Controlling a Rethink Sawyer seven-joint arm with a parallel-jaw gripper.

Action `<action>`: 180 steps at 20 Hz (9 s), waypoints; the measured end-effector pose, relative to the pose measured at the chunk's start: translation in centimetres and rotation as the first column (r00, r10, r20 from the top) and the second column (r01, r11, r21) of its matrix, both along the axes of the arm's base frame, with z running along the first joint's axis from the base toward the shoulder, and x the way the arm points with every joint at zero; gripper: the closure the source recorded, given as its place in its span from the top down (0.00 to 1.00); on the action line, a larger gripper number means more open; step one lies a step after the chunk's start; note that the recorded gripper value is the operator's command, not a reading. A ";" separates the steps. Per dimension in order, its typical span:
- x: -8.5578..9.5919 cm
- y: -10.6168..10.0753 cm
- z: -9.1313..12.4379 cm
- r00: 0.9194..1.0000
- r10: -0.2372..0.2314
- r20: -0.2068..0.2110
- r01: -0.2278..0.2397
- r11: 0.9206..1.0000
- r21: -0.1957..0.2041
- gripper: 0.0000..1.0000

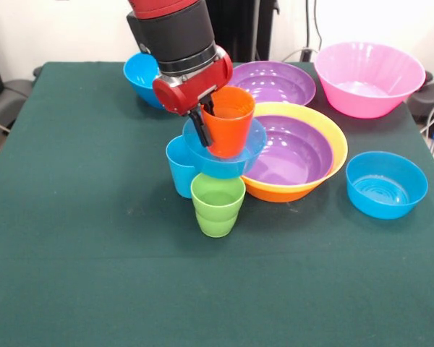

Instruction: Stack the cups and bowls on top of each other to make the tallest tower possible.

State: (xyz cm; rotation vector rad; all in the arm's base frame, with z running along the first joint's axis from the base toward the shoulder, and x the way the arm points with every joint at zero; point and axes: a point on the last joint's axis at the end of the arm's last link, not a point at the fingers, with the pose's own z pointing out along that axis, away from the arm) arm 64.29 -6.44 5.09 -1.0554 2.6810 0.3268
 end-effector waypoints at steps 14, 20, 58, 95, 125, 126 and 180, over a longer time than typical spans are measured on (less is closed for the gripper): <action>0.3 -0.2 0.1 1.000 -0.002 0.006 0.002 1.000 -0.003 0.00; 0.9 -0.5 0.3 1.000 -0.007 0.017 0.008 1.000 -0.008 0.00; 1.9 -0.6 -0.3 0.999 -0.016 0.029 0.016 1.000 0.005 0.00; 1.4 -0.7 -0.2 0.999 0.031 0.044 -0.030 0.999 -0.035 1.00; 1.7 -2.9 10.6 0.994 0.083 0.064 -0.072 0.983 -0.167 1.00; 1.6 -2.9 10.7 0.995 0.085 0.056 -0.075 0.983 -0.167 1.00; 10.8 -18.2 7.2 0.989 -0.074 -0.132 0.063 0.994 -0.084 1.00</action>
